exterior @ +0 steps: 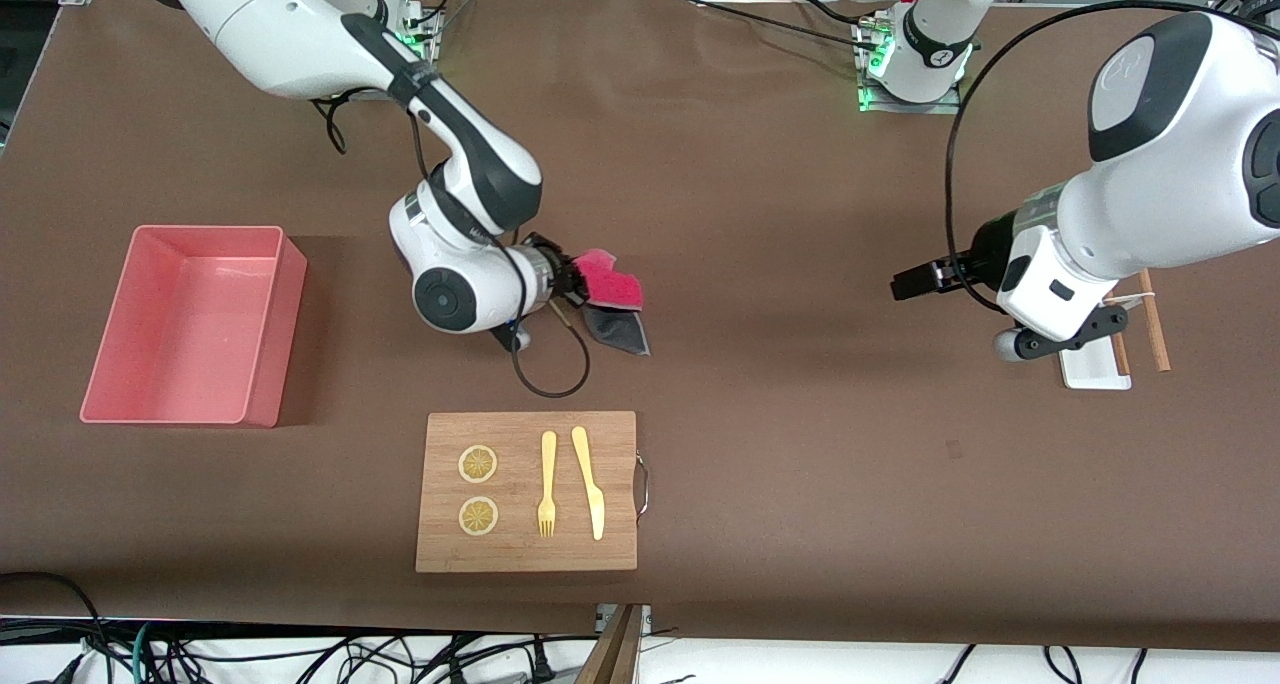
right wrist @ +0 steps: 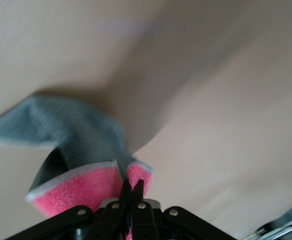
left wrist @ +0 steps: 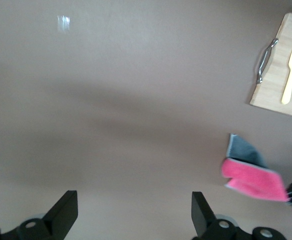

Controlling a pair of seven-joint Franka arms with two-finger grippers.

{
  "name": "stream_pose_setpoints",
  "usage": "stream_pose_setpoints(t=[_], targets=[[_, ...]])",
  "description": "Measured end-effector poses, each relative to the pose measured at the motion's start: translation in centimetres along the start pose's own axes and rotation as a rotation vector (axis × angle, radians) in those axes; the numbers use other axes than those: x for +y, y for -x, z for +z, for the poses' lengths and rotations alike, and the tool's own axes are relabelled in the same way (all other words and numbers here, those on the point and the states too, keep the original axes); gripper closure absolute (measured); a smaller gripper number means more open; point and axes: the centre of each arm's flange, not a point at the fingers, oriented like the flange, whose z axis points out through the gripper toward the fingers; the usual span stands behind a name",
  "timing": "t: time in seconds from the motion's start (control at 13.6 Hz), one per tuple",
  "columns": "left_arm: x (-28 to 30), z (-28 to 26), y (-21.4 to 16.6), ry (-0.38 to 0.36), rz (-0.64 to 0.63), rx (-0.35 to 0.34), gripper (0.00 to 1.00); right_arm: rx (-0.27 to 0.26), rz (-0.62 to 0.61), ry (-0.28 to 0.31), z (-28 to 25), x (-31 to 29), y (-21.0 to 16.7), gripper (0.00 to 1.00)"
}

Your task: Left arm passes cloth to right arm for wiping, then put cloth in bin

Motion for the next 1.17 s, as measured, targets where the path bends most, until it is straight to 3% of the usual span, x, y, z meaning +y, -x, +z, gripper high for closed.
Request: stream_pose_setpoints(t=[0.29,0.44,0.59,0.81,1.17], targets=[[-4.2,-1.8,1.9,-0.15,0.239,0.054,0.0,0.039,-0.122,0.096,-1.6,4.1,-9.9,0.98],[-6.9,-3.6,3.2,-0.189,0.289,0.116,0.0,0.048,-0.18,0.127,-2.8,6.5,-14.3,0.98],[-8.8,-4.7,4.4,-0.191,0.285,0.153,0.0,0.061,-0.246,0.159,-4.8,8.9,-17.6,0.98],[-9.2,-4.7,5.2,-0.166,0.277,0.14,0.0,0.082,-0.342,0.178,-8.5,12.3,-21.2,0.98],[-9.0,-5.0,5.3,-0.154,0.28,0.143,0.0,0.196,-0.447,0.26,-11.2,13.7,-23.2,0.98]])
